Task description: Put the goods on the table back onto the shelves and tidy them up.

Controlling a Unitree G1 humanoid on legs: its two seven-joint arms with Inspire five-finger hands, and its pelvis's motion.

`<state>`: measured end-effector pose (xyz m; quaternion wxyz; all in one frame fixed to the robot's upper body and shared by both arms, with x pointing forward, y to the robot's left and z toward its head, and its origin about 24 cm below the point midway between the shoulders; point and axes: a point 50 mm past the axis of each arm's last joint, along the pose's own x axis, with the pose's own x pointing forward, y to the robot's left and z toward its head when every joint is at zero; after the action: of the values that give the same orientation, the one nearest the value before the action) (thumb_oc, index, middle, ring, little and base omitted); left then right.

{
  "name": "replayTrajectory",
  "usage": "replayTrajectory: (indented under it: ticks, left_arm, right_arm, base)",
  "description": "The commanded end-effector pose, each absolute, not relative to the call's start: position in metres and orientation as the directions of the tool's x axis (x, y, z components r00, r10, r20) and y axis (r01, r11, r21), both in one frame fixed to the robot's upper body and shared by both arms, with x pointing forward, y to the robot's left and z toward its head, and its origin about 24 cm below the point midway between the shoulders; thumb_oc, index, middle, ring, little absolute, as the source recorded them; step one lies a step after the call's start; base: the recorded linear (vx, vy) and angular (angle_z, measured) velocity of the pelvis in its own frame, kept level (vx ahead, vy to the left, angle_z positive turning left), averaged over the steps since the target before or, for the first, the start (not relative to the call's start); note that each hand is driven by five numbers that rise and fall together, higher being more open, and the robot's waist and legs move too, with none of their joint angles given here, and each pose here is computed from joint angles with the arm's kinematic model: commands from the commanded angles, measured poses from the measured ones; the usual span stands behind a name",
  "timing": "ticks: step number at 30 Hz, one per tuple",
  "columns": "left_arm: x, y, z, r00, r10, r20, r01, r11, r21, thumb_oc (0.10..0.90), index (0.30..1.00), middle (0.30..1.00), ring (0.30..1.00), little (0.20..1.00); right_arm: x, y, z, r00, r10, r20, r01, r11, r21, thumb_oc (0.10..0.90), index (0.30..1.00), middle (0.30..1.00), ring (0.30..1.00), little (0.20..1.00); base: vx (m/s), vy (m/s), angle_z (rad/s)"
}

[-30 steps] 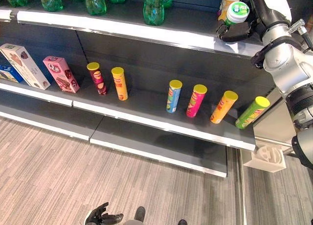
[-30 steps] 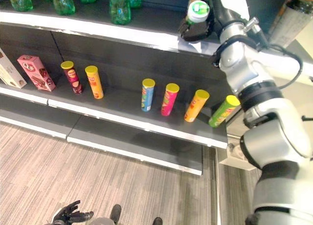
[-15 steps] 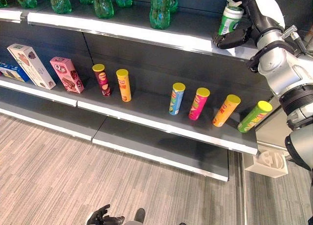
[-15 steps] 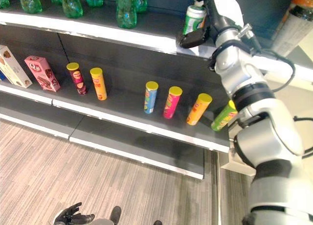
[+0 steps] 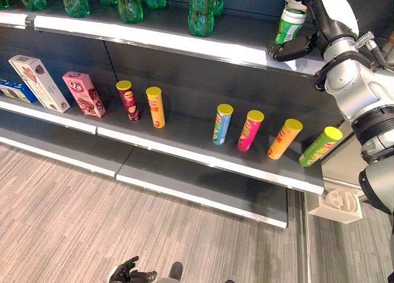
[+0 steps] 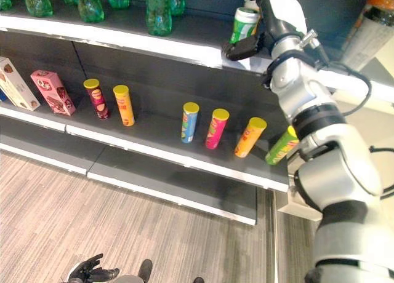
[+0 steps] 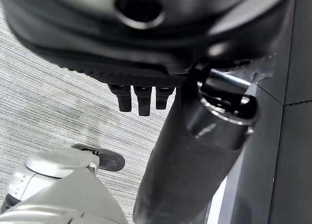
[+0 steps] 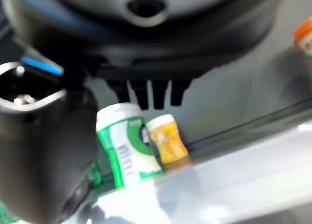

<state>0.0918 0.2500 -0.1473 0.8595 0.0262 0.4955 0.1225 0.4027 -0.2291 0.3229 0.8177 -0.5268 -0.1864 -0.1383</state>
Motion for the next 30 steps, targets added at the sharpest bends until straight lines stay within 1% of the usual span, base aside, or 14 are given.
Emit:
replayTrajectory:
  ticks: [1, 4, 5, 6, 7, 8, 12, 16, 19, 22, 24, 26, 27, 30]
  left_arm:
    - [0.113, 0.266, -0.137, 0.534, 0.285, -0.796, -0.161, 0.958, 0.235, 0.8, 0.9, 0.9, 0.9, 0.9]
    - [0.109, 0.266, -0.138, 0.522, 0.299, -0.799, -0.191, 0.954, 0.233, 0.8, 0.9, 0.9, 0.9, 0.9]
    - [0.103, 0.267, -0.139, 0.506, 0.306, -0.806, -0.207, 0.951, 0.232, 0.8, 0.9, 0.9, 0.9, 0.9]
    - [0.096, 0.267, -0.141, 0.487, 0.303, -0.819, -0.213, 0.951, 0.224, 0.8, 0.9, 0.9, 0.9, 0.9]
    - [0.095, 0.265, -0.142, 0.483, 0.3, -0.823, -0.223, 0.951, 0.216, 0.8, 0.9, 0.9, 0.9, 0.9]
    - [0.095, 0.265, -0.142, 0.483, 0.3, -0.823, -0.223, 0.951, 0.216, 0.8, 0.9, 0.9, 0.9, 0.9]
    - [0.094, 0.271, -0.14, 0.492, 0.302, -0.816, -0.221, 0.951, 0.218, 0.8, 0.9, 0.9, 0.9, 0.9]
    - [0.102, 0.279, -0.133, 0.525, 0.316, -0.79, -0.225, 0.947, 0.229, 0.8, 0.9, 0.9, 0.9, 0.9]
    - [0.107, 0.287, -0.128, 0.548, 0.326, -0.77, -0.205, 0.945, 0.254, 0.8, 0.9, 0.9, 0.9, 0.9]
    - [0.114, 0.294, -0.121, 0.575, 0.342, -0.744, -0.216, 0.94, 0.265, 0.8, 0.9, 0.9, 0.9, 0.9]
    - [0.114, 0.298, -0.118, 0.581, 0.353, -0.734, -0.233, 0.936, 0.265, 0.8, 0.9, 0.9, 0.9, 0.9]
    - [0.109, 0.302, -0.117, 0.571, 0.364, -0.736, -0.256, 0.931, 0.262, 0.8, 0.9, 0.9, 0.9, 0.9]
    - [0.105, 0.303, -0.118, 0.56, 0.364, -0.744, -0.259, 0.93, 0.261, 0.8, 0.9, 0.9, 0.9, 0.9]
    - [0.105, 0.304, -0.119, 0.556, 0.362, -0.749, -0.264, 0.931, 0.254, 0.8, 0.9, 0.9, 0.9, 0.9]
  right_arm:
    - [0.355, -0.214, 0.427, 0.619, 0.04, 0.785, 0.676, 0.481, -0.558, 0.8, 0.9, 0.9, 0.9, 0.9]
    - [0.309, -0.208, 0.447, 0.42, 0.121, 0.899, 0.682, 0.612, -0.401, 0.8, 0.9, 0.9, 0.9, 0.9]
    - [0.276, -0.217, 0.445, 0.305, 0.153, 0.94, 0.682, 0.654, -0.328, 0.8, 0.9, 0.9, 0.9, 0.9]
    - [0.22, -0.243, 0.436, 0.149, 0.186, 0.971, 0.699, 0.675, -0.237, 0.8, 0.9, 0.9, 0.9, 0.9]
    - [0.214, -0.246, 0.434, 0.13, 0.183, 0.975, 0.693, 0.686, -0.221, 0.8, 0.9, 0.9, 0.9, 0.9]
    - [0.214, -0.246, 0.434, 0.13, 0.183, 0.975, 0.693, 0.686, -0.221, 0.8, 0.9, 0.9, 0.9, 0.9]
    - [0.191, -0.277, 0.41, 0.147, 0.126, 0.981, 0.725, 0.661, -0.193, 0.8, 0.9, 0.9, 0.9, 0.9]
    - [0.175, -0.309, 0.392, 0.183, 0.054, 0.982, 0.844, 0.504, -0.185, 0.8, 0.9, 0.9, 0.9, 0.9]
    - [0.166, -0.329, 0.381, 0.168, -0.033, 0.985, 0.873, 0.469, -0.133, 0.8, 0.9, 0.9, 0.9, 0.9]
    - [0.169, -0.339, 0.373, 0.198, -0.078, 0.977, 0.878, 0.458, -0.142, 0.8, 0.9, 0.9, 0.9, 0.9]
    - [0.174, -0.341, 0.367, 0.234, -0.1, 0.967, 0.861, 0.484, -0.158, 0.8, 0.9, 0.9, 0.9, 0.9]
    - [0.182, -0.343, 0.36, 0.272, -0.131, 0.953, 0.814, 0.559, -0.156, 0.8, 0.9, 0.9, 0.9, 0.9]
    - [0.188, -0.346, 0.35, 0.31, -0.166, 0.936, 0.775, 0.615, -0.148, 0.8, 0.9, 0.9, 0.9, 0.9]
    - [0.194, -0.355, 0.336, 0.398, -0.205, 0.894, 0.758, 0.622, -0.195, 0.8, 0.9, 0.9, 0.9, 0.9]
  base:
    - [-0.01, 0.052, -0.01]
    - [0.01, 0.066, -0.1]
    - [0.04, 0.164, -0.06]
    - [0.03, 0.168, -0.25]
    - [0.02, 0.117, -0.36]
    - [-0.01, 0.081, -0.69]
    - [-0.03, 0.105, -0.56]
    - [-0.07, 0.098, -0.63]
    - [-0.1, 0.039, -0.45]
    - [-0.09, -0.025, -0.87]
    - [-0.1, -0.072, -1.2]
    - [-0.06, -0.096, -1.0]
    - [0.03, -0.135, -1.11]
    - [0.03, -0.179, -0.85]
